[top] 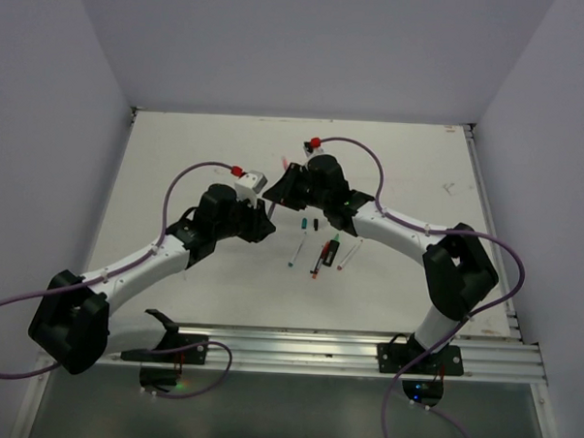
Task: Open the pen caps
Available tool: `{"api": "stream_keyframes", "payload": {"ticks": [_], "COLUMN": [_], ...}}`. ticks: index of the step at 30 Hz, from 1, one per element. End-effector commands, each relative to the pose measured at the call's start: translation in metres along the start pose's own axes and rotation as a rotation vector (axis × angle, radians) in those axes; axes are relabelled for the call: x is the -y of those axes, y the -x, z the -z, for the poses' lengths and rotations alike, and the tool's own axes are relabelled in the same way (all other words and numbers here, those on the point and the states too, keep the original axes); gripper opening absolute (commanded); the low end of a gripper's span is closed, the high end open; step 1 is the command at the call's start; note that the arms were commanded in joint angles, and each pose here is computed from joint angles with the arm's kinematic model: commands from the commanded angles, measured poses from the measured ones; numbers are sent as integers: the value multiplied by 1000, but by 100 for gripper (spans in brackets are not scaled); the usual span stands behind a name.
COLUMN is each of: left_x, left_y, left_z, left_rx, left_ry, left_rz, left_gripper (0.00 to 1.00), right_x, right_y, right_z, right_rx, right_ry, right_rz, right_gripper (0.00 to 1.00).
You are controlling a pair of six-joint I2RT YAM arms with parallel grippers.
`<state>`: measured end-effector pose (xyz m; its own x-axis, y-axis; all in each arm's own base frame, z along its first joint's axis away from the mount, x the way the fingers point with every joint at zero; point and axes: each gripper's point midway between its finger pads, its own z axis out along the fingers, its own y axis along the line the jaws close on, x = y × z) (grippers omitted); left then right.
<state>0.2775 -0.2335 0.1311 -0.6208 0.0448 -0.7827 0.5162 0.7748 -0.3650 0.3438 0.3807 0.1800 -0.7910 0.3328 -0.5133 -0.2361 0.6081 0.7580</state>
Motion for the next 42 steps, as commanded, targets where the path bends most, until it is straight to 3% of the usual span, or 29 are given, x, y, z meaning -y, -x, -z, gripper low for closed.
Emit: {"api": "stream_keyframes", "payload": {"ticks": [1, 3, 6, 12, 25, 42], "left_x": [15, 17, 22, 28, 36, 31], "left_y": [27, 28, 28, 9, -21, -45], "left_z": [2, 4, 7, 12, 16, 18], "left_rx": [63, 63, 62, -27, -119, -192], "left_ry": [-55, -64, -86, -126, -183, -173], "left_rz": [-39, -39, -39, -22, 32, 71], "left_gripper": [26, 12, 0, 0, 0, 0], "right_x": [-24, -24, -26, -39, -65, -78], "right_y": [9, 9, 12, 42, 158, 236], "right_z": [2, 1, 1, 1, 29, 68], "right_rx": [20, 21, 30, 115, 415, 668], "right_ry": [77, 78, 85, 91, 117, 72], "right_rz": [33, 33, 33, 56, 83, 188], "right_gripper": [0, 0, 0, 0, 0, 0]}}
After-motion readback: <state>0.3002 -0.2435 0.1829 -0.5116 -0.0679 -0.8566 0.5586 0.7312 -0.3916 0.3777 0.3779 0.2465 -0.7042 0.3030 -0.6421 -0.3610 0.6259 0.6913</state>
